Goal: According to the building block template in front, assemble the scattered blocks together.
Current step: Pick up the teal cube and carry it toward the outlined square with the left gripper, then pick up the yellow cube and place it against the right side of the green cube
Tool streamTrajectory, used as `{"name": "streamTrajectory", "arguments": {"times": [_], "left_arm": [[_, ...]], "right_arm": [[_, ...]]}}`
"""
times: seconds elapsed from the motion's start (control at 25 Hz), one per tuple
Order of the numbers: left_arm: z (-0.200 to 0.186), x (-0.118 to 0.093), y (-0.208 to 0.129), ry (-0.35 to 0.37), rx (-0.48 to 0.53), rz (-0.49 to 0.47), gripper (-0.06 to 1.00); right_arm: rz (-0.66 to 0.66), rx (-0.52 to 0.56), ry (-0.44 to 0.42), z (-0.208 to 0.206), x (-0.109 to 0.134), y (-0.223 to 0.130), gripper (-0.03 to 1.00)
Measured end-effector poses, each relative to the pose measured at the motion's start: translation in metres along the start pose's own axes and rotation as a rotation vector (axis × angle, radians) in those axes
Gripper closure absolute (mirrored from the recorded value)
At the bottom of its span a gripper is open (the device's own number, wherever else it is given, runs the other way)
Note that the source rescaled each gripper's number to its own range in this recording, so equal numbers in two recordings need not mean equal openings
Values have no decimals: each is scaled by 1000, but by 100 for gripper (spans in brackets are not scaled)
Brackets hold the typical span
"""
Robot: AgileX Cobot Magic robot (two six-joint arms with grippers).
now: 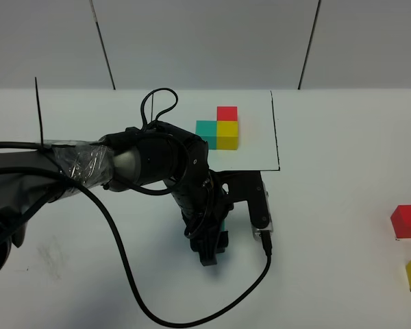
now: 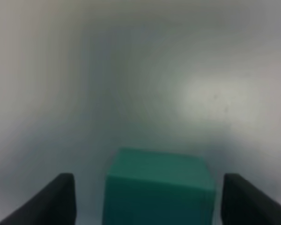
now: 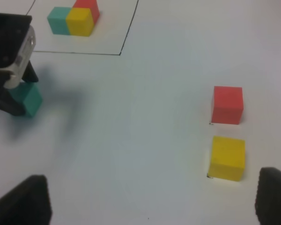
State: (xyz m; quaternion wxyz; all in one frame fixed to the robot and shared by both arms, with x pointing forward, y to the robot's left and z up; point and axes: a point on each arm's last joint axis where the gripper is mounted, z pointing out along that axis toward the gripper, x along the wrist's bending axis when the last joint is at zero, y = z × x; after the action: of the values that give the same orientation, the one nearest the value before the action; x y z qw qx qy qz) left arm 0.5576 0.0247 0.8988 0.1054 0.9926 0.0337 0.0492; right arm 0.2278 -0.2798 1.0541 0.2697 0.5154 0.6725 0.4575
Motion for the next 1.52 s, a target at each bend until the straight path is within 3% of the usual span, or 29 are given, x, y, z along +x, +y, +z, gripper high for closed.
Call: {"name": "streamTrajectory", "arguments": {"times": [0.16,0.28,0.52,0.76,1.0,1.12,1.32,1.52], "left_arm": [[-12,1,3,25,-23,-24,18],[-45,5,9,90,-75,-82,9],[-153,6,9,311,-220,-333,6],[-258,1,-41,603,-285,-711,6],[-340,-38,-104,869,-173,-936,7],[-368,-64,-129,928,-130,-1013,9],[-414,-109,-162,1007,-304,-1053,13],[-445,-175,-208,1015,-531,-1091,14]], "right_arm": [[-1,0,0,0,0,0,21],[-1,0,0,0,0,0,21],[-1,0,0,0,0,0,21],[0,0,0,0,0,0,21],[0,0,0,0,0,0,21],[0,0,0,0,0,0,21],[0,0,0,0,0,0,21],[0,0,0,0,0,0,21]]}}
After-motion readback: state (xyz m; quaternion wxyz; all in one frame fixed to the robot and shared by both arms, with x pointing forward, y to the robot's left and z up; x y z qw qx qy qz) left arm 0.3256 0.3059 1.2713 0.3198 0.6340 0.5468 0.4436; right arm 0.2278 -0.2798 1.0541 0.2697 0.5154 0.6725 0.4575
